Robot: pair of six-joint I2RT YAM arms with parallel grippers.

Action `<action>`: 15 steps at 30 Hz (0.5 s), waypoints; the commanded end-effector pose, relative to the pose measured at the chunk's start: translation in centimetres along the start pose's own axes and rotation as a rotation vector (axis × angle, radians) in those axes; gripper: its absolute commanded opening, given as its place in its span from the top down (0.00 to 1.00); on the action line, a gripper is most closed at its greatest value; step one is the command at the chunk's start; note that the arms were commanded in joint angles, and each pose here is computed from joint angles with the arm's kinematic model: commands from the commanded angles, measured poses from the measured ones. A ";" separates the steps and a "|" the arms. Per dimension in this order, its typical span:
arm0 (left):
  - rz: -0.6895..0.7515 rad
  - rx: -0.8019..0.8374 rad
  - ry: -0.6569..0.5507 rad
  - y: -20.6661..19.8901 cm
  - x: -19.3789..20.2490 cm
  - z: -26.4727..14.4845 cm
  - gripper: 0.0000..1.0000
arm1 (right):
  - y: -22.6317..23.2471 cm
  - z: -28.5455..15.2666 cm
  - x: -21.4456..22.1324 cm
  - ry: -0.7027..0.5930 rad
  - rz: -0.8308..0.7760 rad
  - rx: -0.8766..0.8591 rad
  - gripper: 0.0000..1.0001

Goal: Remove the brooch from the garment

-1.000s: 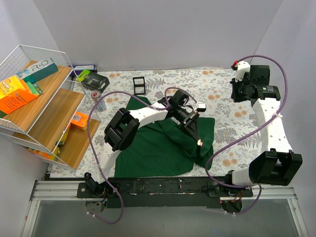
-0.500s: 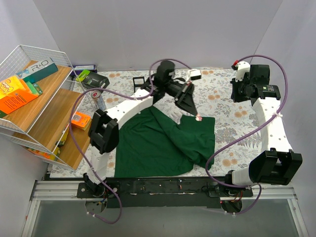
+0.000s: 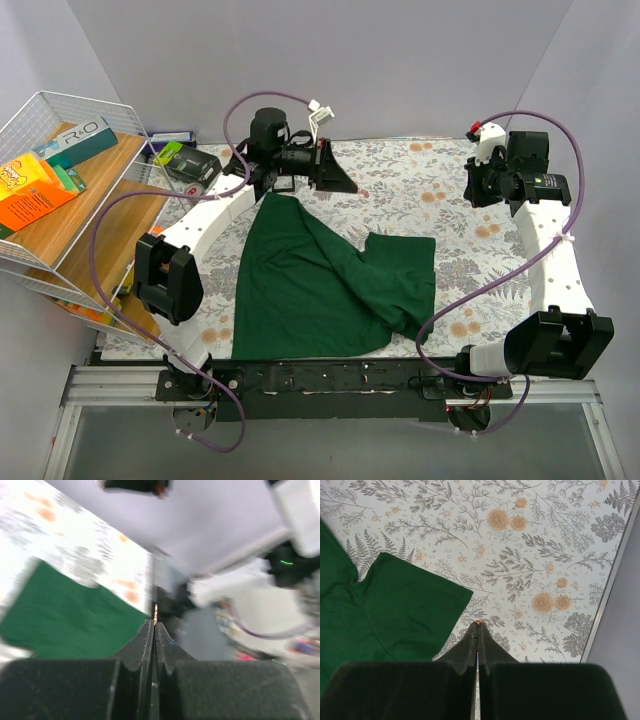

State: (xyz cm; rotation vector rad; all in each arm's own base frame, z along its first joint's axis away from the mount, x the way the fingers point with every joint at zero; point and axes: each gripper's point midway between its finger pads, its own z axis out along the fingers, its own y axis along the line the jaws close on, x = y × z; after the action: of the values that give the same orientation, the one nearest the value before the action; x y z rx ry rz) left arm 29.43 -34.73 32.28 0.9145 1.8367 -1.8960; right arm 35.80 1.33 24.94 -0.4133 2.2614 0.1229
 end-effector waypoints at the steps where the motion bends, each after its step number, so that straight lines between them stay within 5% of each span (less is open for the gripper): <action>1: 0.380 -0.558 0.047 6.5 0.3 -1.5 1.00 | 1.0 -0.8 -1.8 -0.063 -0.040 -0.053 0.99; 7: 0.766 -1.109 0.129 13.1 6.8 -8.2 1.00 | 0.7 -0.8 -2.2 -0.071 -0.090 -0.040 0.99; 15: 1.020 -1.206 0.366 14.6 12.9 -10.4 1.00 | 1.0 0.0 -0.9 -0.042 -0.066 -0.045 0.99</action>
State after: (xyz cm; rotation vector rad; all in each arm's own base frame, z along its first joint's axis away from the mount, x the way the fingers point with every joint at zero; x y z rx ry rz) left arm 28.46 -25.23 8.85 1.2917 1.9072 -0.2227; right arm 35.78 2.28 25.03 -0.4995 2.2362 0.1478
